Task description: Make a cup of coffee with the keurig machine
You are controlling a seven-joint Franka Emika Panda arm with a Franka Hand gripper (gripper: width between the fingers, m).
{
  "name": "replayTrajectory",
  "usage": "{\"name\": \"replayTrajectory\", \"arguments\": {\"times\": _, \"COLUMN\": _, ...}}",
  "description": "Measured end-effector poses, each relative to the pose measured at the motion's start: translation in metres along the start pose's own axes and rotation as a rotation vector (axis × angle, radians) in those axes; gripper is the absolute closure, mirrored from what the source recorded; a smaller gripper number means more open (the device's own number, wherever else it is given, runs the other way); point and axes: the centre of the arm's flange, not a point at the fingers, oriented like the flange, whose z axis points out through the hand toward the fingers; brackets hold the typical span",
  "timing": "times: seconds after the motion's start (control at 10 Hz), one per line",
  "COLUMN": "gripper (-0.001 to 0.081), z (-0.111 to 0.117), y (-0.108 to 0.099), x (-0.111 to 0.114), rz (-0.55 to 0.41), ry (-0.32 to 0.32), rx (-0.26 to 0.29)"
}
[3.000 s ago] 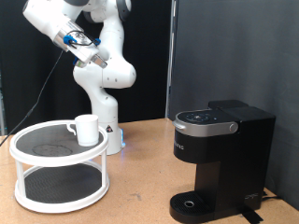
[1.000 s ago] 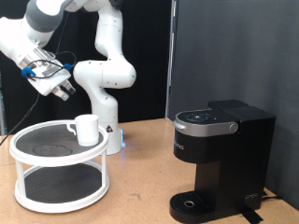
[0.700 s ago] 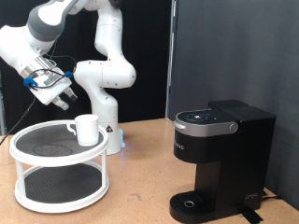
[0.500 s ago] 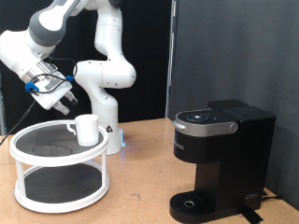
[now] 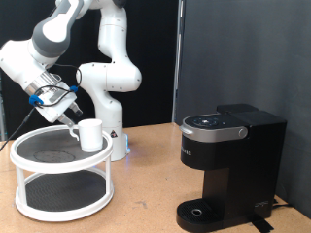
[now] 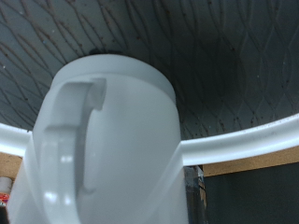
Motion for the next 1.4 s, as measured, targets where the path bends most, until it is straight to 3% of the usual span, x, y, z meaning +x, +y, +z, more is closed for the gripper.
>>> {"name": "replayTrajectory", "arguments": {"times": 0.7, "gripper": 0.0104, "z": 0.011, "y": -0.004, "x": 0.005, "rz": 0.008, "ry": 0.016, "rx": 0.002}}
{"name": "replayTrajectory", "arguments": {"times": 0.8, "gripper": 0.0286, "z": 0.012, "y": -0.004, "x": 0.005, "rz": 0.008, "ry": 0.017, "rx": 0.005}}
{"name": "replayTrajectory", "arguments": {"times": 0.9, "gripper": 0.0286, "z": 0.012, "y": -0.004, "x": 0.006, "rz": 0.008, "ry": 0.017, "rx": 0.007}}
{"name": "replayTrajectory", "arguments": {"times": 1.1, "gripper": 0.0605, "z": 0.013, "y": -0.004, "x": 0.006, "rz": 0.009, "ry": 0.016, "rx": 0.01}}
{"name": "replayTrajectory", "arguments": {"times": 1.2, "gripper": 0.0605, "z": 0.013, "y": -0.004, "x": 0.006, "rz": 0.009, "ry": 0.015, "rx": 0.011}}
{"name": "replayTrajectory", "arguments": {"times": 1.3, "gripper": 0.0755, "z": 0.013, "y": -0.004, "x": 0.006, "rz": 0.01, "ry": 0.015, "rx": 0.011}}
{"name": "replayTrajectory", "arguments": {"times": 1.4, "gripper": 0.0755, "z": 0.013, "y": -0.004, "x": 0.006, "rz": 0.01, "ry": 0.015, "rx": 0.011}}
